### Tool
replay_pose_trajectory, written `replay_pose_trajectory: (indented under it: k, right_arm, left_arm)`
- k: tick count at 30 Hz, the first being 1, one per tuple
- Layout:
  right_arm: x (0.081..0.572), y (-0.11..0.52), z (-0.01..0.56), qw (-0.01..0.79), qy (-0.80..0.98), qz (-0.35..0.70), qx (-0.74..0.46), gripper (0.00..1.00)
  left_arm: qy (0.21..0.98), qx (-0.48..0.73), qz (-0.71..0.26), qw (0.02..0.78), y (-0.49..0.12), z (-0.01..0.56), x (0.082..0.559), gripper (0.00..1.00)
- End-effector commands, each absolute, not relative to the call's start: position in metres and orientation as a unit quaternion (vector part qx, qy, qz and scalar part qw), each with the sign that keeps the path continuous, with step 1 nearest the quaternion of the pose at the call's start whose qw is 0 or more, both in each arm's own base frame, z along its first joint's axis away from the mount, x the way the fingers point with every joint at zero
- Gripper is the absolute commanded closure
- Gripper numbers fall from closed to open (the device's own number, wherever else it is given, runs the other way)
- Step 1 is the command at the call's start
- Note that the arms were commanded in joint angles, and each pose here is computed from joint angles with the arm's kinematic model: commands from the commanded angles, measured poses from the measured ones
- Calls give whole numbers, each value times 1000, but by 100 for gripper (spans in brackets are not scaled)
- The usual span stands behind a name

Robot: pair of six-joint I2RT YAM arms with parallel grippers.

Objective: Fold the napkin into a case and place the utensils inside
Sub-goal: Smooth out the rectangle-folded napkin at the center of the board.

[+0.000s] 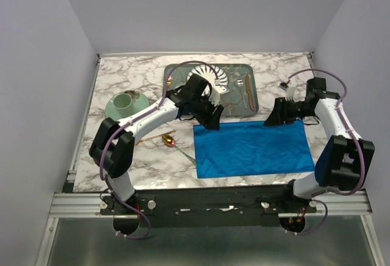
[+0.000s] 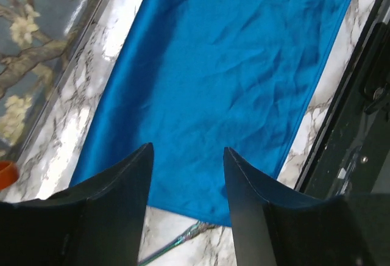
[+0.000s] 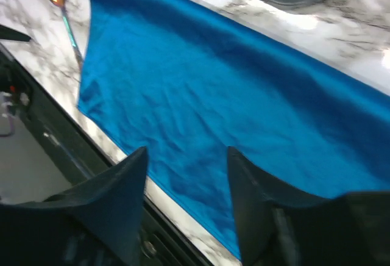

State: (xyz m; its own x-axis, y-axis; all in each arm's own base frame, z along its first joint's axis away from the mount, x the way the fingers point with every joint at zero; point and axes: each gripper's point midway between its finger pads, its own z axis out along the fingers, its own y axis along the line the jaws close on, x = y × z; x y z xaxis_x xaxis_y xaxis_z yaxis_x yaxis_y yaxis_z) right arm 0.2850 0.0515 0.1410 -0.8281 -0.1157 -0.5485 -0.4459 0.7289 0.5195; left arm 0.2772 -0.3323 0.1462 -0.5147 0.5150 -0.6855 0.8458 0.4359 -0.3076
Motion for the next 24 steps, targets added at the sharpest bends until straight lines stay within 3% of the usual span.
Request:
replay_pose_trajectory:
  k: [1, 6, 7, 10, 15, 24]
  right_arm:
    - [306, 92, 126, 251, 886, 370, -125, 55]
    - [322, 115, 90, 221, 903, 345, -133, 73]
    - [329, 113, 85, 221, 906, 337, -125, 80]
    - [337, 122, 66, 199, 917, 322, -125, 87]
    - [344, 117, 39, 178, 932, 296, -109, 89]
    - [353, 115, 33, 175, 941, 272, -97, 88]
  left_arm:
    - [808, 374, -385, 242, -368, 146, 284, 46]
    - [822, 366, -374, 225, -367, 125, 285, 63]
    - [821, 372, -370, 224, -364, 122, 285, 65]
    - [820, 394, -354, 217, -353, 114, 276, 69]
    - [818, 431, -319, 208, -322, 107, 256, 69]
    - [751, 581, -226, 218, -262, 87, 222, 59]
